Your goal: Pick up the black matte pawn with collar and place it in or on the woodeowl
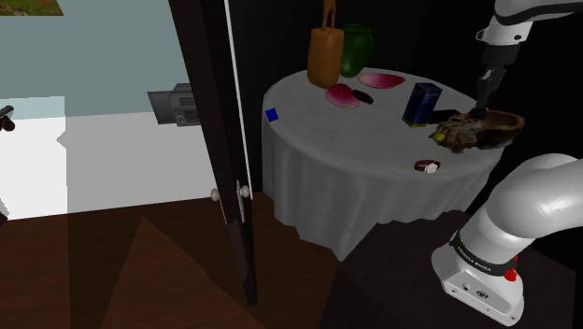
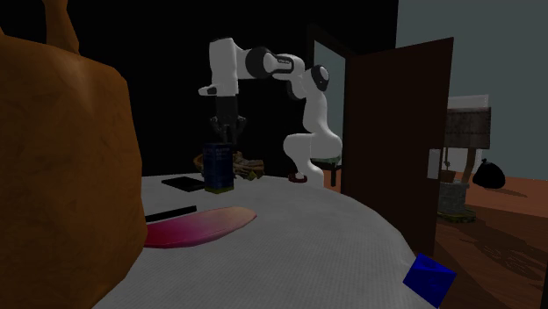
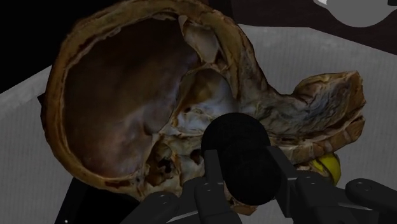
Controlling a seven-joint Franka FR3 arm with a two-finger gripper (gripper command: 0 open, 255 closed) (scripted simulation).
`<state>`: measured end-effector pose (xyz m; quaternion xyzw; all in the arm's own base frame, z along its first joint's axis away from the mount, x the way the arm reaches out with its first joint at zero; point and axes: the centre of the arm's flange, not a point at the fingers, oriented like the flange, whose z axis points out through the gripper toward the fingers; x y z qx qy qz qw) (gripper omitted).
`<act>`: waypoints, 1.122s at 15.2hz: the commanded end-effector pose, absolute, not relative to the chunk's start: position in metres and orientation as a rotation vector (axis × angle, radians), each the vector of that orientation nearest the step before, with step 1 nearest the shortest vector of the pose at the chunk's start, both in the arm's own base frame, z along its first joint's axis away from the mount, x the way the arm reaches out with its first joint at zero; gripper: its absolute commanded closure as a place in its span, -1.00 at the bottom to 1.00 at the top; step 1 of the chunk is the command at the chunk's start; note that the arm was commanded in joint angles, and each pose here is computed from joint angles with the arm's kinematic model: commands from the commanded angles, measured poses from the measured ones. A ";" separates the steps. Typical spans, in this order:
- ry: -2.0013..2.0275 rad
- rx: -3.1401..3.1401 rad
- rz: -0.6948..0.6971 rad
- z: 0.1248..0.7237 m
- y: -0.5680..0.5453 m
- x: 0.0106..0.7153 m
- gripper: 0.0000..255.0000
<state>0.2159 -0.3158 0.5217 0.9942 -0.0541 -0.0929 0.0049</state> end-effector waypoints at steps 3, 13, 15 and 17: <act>-0.169 3.114 -0.290 0.520 -0.316 0.215 1.00; -0.169 3.114 -0.290 0.546 -0.316 0.220 -1.00; -0.169 3.114 -0.290 0.570 -0.316 0.225 -1.00; -0.169 3.114 -0.290 0.570 -0.316 0.225 -1.00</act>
